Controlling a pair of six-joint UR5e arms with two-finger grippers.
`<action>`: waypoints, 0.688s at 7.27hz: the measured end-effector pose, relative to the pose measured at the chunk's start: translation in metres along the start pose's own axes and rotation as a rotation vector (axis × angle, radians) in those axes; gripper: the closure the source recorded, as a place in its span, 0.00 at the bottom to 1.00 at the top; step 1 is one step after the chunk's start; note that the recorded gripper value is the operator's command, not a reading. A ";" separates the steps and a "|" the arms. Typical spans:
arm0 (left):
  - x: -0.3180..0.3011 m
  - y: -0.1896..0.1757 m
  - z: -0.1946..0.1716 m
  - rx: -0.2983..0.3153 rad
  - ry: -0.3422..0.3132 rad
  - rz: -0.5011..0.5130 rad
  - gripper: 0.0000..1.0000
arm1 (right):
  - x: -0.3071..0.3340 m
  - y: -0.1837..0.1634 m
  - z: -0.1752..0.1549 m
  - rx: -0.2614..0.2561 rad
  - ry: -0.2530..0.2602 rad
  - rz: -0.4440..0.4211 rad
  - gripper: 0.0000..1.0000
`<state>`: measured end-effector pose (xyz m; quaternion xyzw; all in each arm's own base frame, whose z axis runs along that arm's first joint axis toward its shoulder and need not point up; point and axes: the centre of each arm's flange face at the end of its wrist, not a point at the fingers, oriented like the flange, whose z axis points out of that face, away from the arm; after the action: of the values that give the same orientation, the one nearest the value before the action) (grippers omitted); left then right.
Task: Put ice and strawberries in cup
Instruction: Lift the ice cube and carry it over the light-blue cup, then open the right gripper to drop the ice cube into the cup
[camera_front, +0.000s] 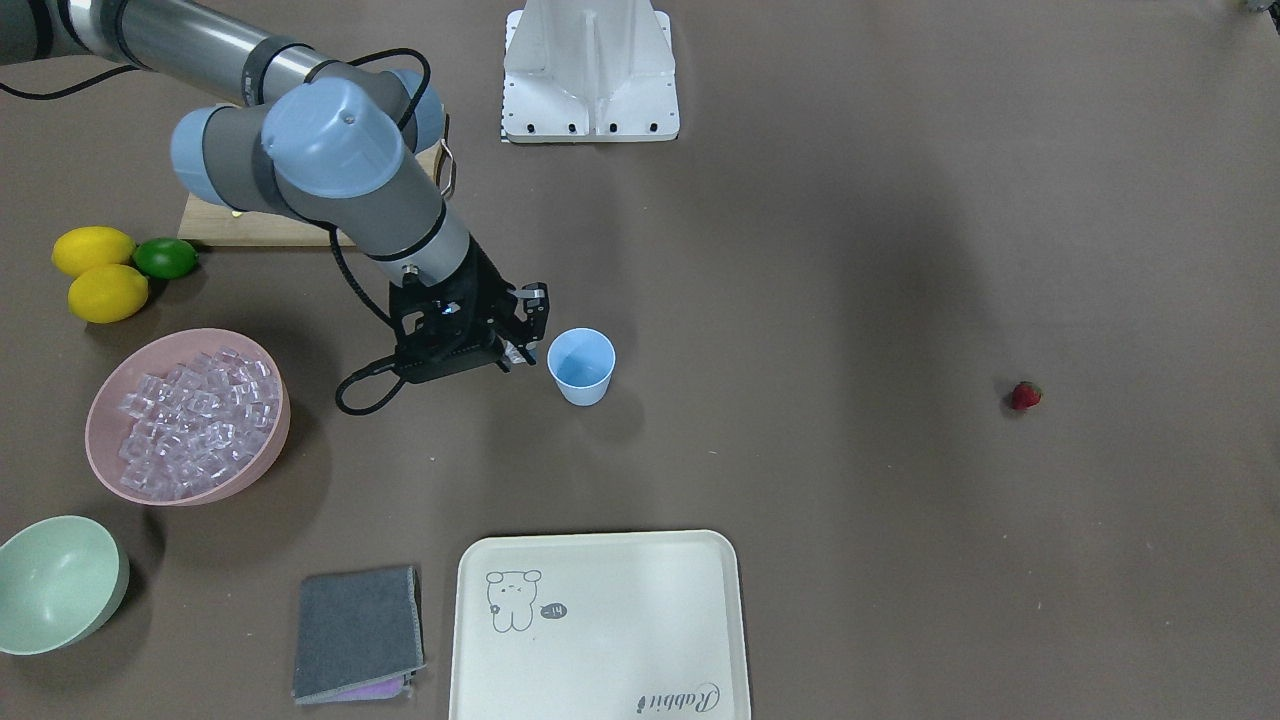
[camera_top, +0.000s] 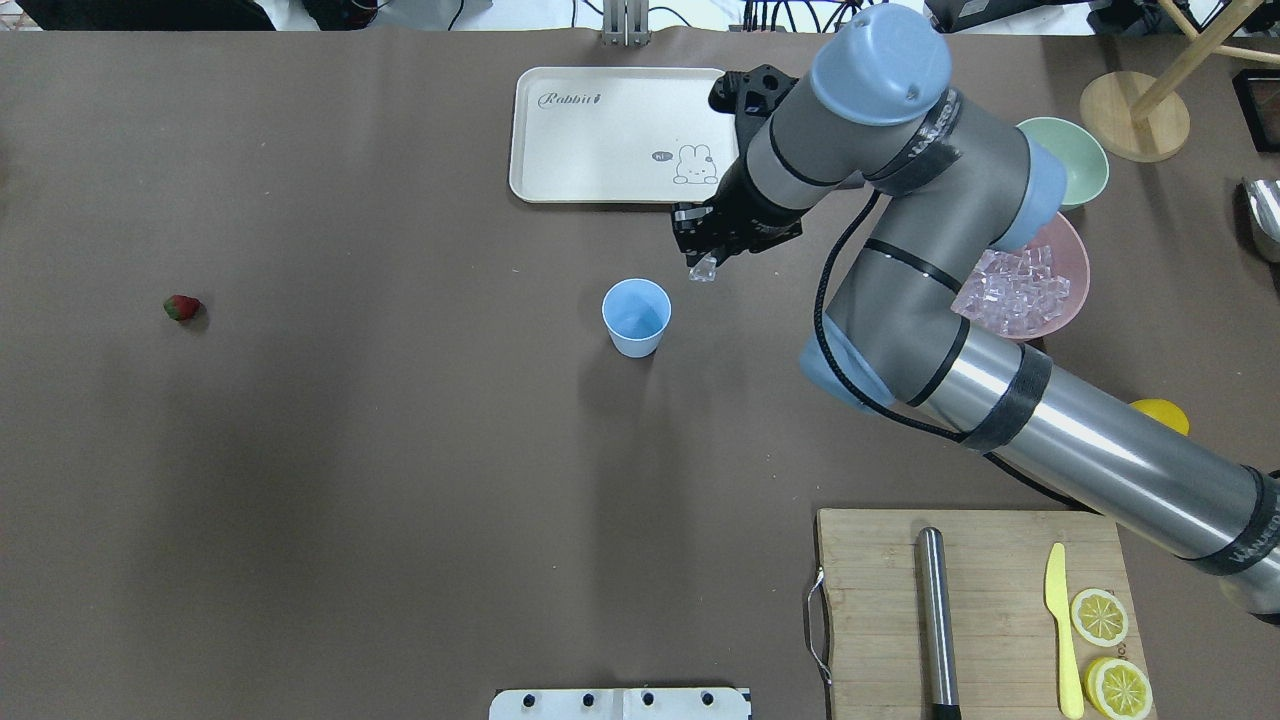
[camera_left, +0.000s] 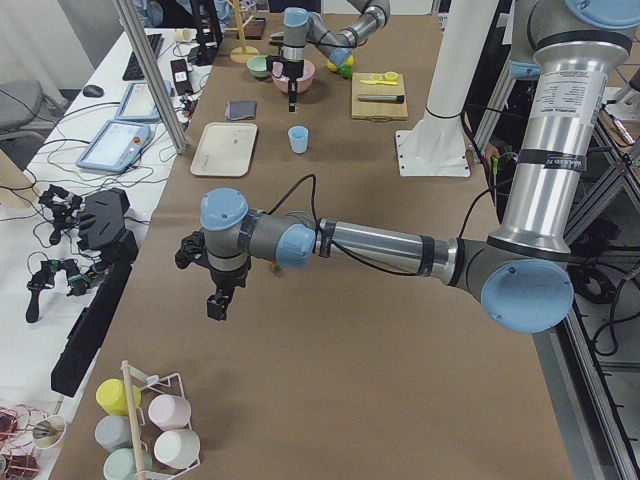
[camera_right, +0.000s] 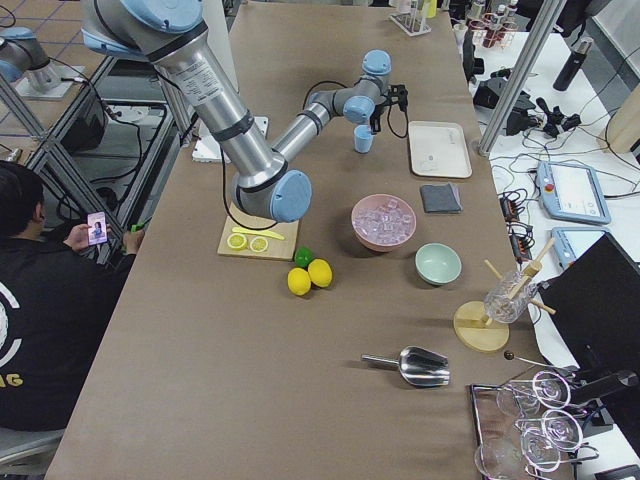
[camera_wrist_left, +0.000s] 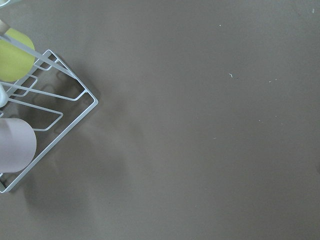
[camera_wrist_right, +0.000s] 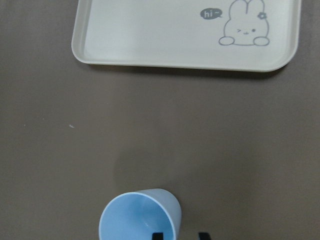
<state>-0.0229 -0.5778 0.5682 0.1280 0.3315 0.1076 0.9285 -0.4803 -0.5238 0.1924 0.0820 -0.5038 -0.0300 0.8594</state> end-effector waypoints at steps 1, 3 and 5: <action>0.001 -0.003 -0.002 0.002 0.000 0.002 0.02 | -0.014 0.009 0.007 0.007 0.000 -0.002 1.00; 0.001 -0.003 -0.001 0.001 0.000 0.001 0.02 | -0.027 0.019 0.018 0.020 0.005 -0.011 1.00; 0.001 -0.003 -0.001 -0.001 0.000 0.000 0.02 | -0.029 0.019 0.023 0.025 0.013 -0.016 1.00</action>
<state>-0.0227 -0.5804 0.5663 0.1277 0.3314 0.1078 0.9286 -0.5149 -0.5034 0.1818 0.0970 -0.4979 -0.0299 0.8613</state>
